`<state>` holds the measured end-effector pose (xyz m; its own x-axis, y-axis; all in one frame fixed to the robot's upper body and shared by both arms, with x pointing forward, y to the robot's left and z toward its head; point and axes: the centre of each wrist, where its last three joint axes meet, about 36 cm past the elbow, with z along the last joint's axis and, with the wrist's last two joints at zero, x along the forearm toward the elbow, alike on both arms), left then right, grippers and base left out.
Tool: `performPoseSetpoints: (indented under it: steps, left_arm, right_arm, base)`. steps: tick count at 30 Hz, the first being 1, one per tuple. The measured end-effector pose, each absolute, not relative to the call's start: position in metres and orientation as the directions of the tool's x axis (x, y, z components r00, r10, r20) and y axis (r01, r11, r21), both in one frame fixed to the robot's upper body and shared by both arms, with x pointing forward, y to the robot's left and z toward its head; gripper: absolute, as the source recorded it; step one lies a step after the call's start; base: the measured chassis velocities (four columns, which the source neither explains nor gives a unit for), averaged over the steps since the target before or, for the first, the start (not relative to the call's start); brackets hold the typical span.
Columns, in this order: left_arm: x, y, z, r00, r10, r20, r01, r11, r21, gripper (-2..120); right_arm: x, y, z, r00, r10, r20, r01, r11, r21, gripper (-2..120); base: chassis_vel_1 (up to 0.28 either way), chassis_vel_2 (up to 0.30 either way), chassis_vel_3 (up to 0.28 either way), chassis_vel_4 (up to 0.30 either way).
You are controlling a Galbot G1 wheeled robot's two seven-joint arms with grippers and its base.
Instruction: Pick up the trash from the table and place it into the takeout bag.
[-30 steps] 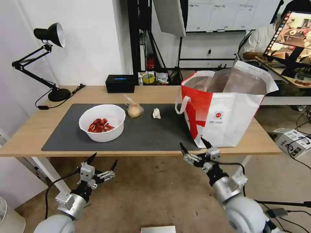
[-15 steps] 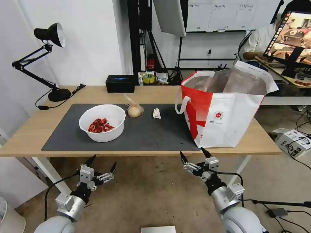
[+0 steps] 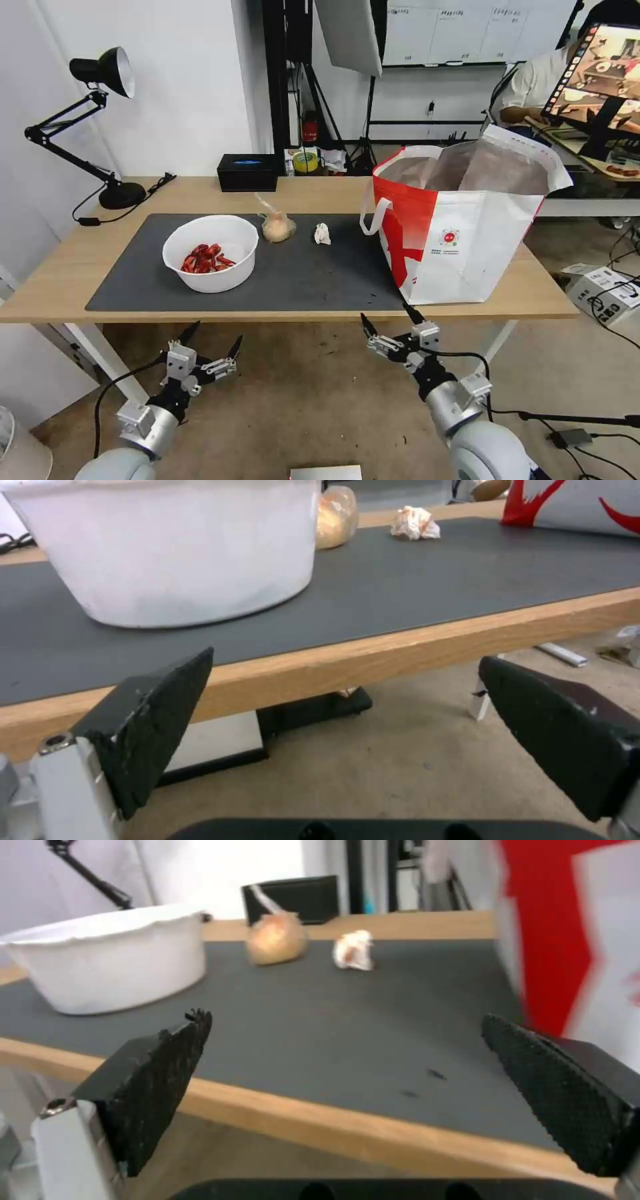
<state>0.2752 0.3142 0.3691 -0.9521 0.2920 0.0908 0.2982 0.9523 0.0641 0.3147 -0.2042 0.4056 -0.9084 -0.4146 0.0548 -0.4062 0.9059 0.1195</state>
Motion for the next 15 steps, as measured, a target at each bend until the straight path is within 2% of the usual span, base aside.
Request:
performPoseSetpoints:
  steps: [8, 15]
  left_arm:
    - [0.275, 0.318, 0.367, -0.956, 0.276, 0.095, 0.283, 0.957, 0.069, 100]
    - [0.275, 0.314, 0.369, -0.959, 0.272, 0.085, 0.278, 0.958, 0.071, 100]
  right_arm:
    - [0.359, -0.181, 0.401, -0.873, -0.485, 0.056, -0.478, 0.872, 0.11, 100]
    - [0.416, -0.144, 0.428, -0.852, -0.519, 0.065, -0.514, 0.854, 0.08, 100]
  base:
    - [0.0, 0.0, 0.0, 0.0]
    - [0.0, 0.0, 0.0, 0.0]
